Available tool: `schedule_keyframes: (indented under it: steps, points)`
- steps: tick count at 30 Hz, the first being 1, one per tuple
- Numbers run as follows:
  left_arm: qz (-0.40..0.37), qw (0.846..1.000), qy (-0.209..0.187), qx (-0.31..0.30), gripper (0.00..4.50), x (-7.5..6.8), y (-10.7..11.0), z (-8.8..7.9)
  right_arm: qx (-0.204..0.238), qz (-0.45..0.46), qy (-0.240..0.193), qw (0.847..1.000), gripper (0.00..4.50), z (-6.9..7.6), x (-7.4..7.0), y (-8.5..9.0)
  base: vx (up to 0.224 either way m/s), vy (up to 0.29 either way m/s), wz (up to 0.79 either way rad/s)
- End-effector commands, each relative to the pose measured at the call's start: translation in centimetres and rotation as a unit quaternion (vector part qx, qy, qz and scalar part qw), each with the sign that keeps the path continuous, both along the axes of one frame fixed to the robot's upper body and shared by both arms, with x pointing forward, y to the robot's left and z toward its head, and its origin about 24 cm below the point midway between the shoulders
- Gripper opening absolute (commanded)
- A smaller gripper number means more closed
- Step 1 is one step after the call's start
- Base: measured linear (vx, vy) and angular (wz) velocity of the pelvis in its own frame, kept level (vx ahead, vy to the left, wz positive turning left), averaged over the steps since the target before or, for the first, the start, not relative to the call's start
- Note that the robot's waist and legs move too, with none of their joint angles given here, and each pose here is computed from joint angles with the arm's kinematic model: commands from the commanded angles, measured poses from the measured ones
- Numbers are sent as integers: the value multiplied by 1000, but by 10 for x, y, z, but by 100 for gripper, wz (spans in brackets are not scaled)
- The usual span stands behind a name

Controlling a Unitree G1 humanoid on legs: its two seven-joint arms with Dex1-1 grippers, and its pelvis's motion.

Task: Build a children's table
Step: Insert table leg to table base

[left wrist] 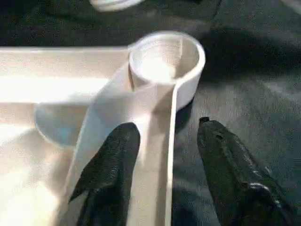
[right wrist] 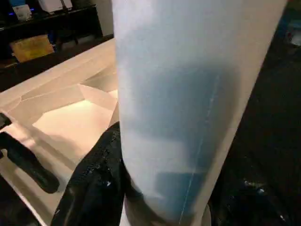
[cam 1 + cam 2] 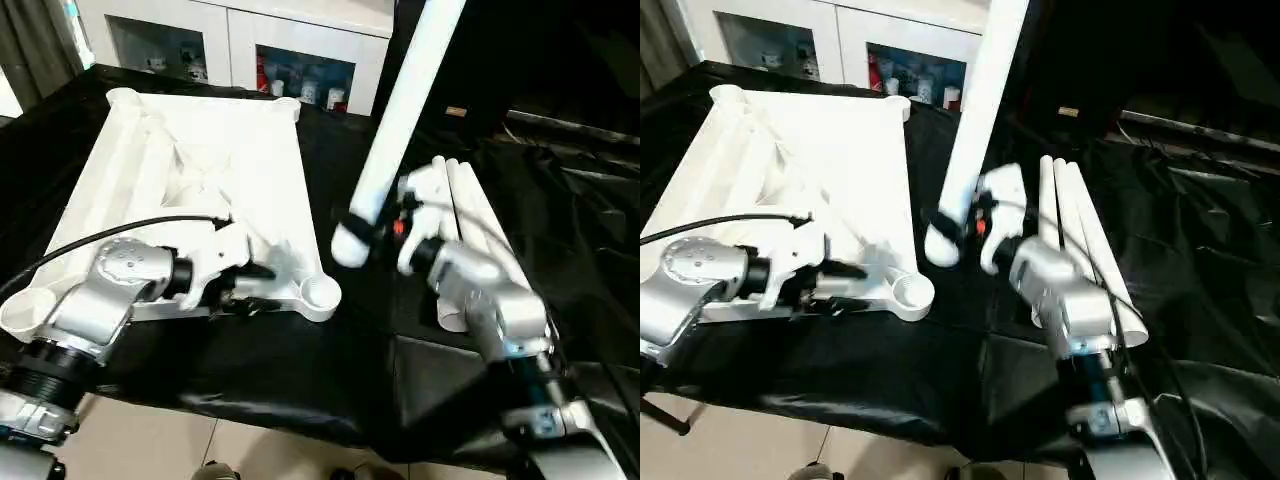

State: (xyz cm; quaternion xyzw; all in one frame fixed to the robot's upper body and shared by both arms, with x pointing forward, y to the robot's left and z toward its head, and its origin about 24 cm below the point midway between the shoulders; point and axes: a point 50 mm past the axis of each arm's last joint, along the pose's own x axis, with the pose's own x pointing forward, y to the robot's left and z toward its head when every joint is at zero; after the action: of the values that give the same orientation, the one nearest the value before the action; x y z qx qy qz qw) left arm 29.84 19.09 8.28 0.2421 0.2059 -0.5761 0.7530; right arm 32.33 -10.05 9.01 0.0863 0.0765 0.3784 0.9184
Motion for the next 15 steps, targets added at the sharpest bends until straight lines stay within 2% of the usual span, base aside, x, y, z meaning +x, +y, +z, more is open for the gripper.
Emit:
schedule_keyframes:
  steps: [1,2,5,15]
  points:
    - [-8,1000,-3,15,197,2,1,2,0,-6,-21,1000,189,8,0,-2,0,0,0]
    - [-8,1000,-3,15,176,2,1,2,-1,-6,-21,1000,189,8,0,-2,0,0,0]
    - [-11,1000,8,26,163,2,3,1,-6,-7,-21,1000,189,6,-2,-3,0,0,0]
    - [-7,999,12,35,81,7,2,-4,-6,-11,-24,1000,189,6,-3,-4,0,0,0]
